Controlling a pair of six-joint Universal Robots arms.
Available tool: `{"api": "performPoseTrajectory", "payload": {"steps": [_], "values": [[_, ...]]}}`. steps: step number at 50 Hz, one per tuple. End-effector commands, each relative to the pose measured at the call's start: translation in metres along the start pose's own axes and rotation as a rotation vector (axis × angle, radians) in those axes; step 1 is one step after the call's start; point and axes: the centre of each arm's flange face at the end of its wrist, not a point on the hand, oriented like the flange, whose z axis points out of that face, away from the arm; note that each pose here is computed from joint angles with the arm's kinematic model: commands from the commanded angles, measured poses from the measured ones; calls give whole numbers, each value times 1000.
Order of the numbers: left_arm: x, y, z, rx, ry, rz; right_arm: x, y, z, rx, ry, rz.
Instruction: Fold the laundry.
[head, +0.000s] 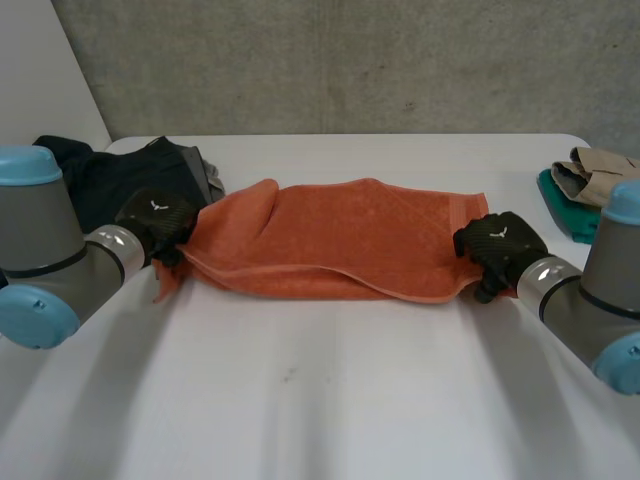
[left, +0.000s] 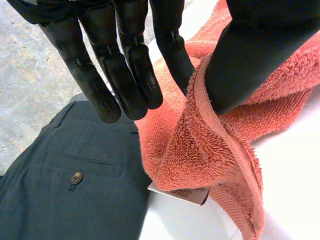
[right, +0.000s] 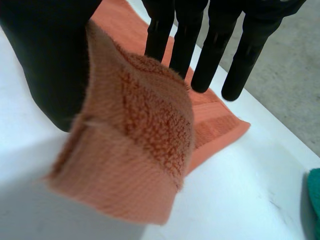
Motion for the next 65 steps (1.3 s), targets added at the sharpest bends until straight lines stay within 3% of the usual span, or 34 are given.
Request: {"api": "performPoseTrajectory", "payload": {"steps": [1,10,18,23,29,37,41,44,49,54,59,65], "values": [[3,-4,0,-32,26,0,-9,6,-1,62,4,-37],[-3,-21,-26,-64,41,70,0,-30,-34,214,64,-98],[-33,-114,-123,157,-101,193,51,-105,-97,290,202,-86],[-41,-153,-168,307,-156,214,81,-126,-119,233,227,-9],[-37,-138,-143,220,-80,193,84,-131,-117,192,150,24],[-29,-96,-70,70,4,215,78,-106,-67,104,106,55],[-35,-101,-39,112,-18,264,79,-103,-36,117,146,45],[-51,-128,-26,222,-100,287,90,-120,-17,230,236,22],[-88,-200,-43,501,-299,240,122,-171,-9,556,428,11],[-120,-263,-88,805,-470,91,149,-226,-30,956,570,65],[-120,-269,-96,856,-451,55,150,-230,-38,947,571,95],[-107,-229,-75,689,-387,52,136,-209,-34,774,484,123]]}}
